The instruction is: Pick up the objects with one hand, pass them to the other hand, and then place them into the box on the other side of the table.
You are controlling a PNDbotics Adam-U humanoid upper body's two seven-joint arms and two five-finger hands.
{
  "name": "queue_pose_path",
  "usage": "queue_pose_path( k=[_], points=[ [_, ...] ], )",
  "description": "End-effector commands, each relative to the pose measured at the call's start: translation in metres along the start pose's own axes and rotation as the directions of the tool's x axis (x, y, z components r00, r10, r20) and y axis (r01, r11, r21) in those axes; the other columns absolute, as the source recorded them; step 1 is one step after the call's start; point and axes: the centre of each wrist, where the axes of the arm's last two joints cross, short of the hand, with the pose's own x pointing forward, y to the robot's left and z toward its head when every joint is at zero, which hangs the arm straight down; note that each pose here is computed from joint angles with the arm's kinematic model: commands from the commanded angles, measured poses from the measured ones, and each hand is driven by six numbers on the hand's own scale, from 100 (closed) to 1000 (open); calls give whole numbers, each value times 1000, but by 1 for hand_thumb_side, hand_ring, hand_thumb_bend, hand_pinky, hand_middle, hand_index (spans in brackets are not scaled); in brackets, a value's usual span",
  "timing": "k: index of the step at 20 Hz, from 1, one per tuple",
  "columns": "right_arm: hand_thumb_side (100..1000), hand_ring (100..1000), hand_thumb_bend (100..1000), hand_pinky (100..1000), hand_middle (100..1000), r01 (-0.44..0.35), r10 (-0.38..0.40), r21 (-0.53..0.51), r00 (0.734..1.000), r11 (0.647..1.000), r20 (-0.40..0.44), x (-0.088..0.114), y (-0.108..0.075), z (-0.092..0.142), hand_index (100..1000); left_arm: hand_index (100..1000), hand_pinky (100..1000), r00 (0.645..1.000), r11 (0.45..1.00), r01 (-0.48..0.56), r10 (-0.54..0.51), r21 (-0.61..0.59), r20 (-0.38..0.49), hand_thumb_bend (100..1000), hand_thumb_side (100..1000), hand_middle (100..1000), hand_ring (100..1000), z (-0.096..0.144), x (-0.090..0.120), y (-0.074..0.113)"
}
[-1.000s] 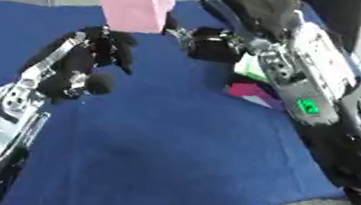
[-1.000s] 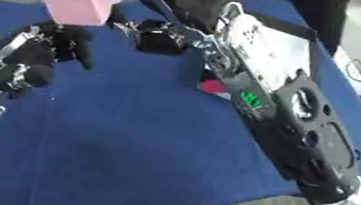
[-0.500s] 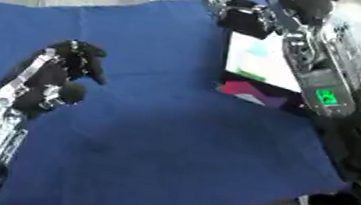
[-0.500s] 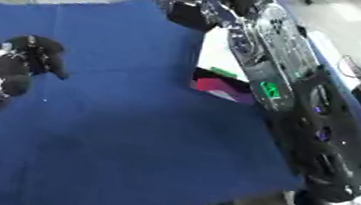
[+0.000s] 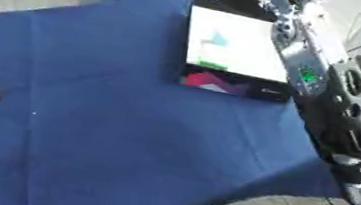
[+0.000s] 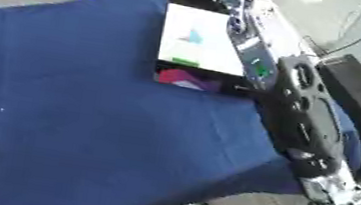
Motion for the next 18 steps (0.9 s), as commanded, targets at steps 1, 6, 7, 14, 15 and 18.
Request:
queue_pose_path(
  k=[1,6,7,14,15,18],
  points=[
    [314,842,100,337,504,-52,55,28,991,998,-118,-34,-9,-4,504,688,632,996,997,33,-40,75,86,950,541,481,492,-1,23,7],
    [242,860,100,359,521,-48,98,206,966,977,-239,-59,8,0,534,689,632,992,993,44,-56,107,109,950,543,480,492,2,32,1],
    [228,865,100,370,529,-43,106,240,961,970,-256,-62,13,1,556,689,632,992,993,47,-58,104,109,947,545,480,492,2,33,0],
    [198,915,100,480,612,42,135,414,911,909,-389,-85,53,12,836,690,631,993,994,53,-62,92,96,944,551,479,490,4,33,-4],
    [198,919,100,499,623,66,126,423,904,904,-410,-94,59,16,864,690,631,994,994,53,-62,91,94,944,551,479,490,5,32,-4],
    [212,923,100,523,641,82,129,434,891,897,-435,-111,68,25,909,690,631,994,995,52,-60,88,93,945,551,479,490,5,32,-4]
  ],
)
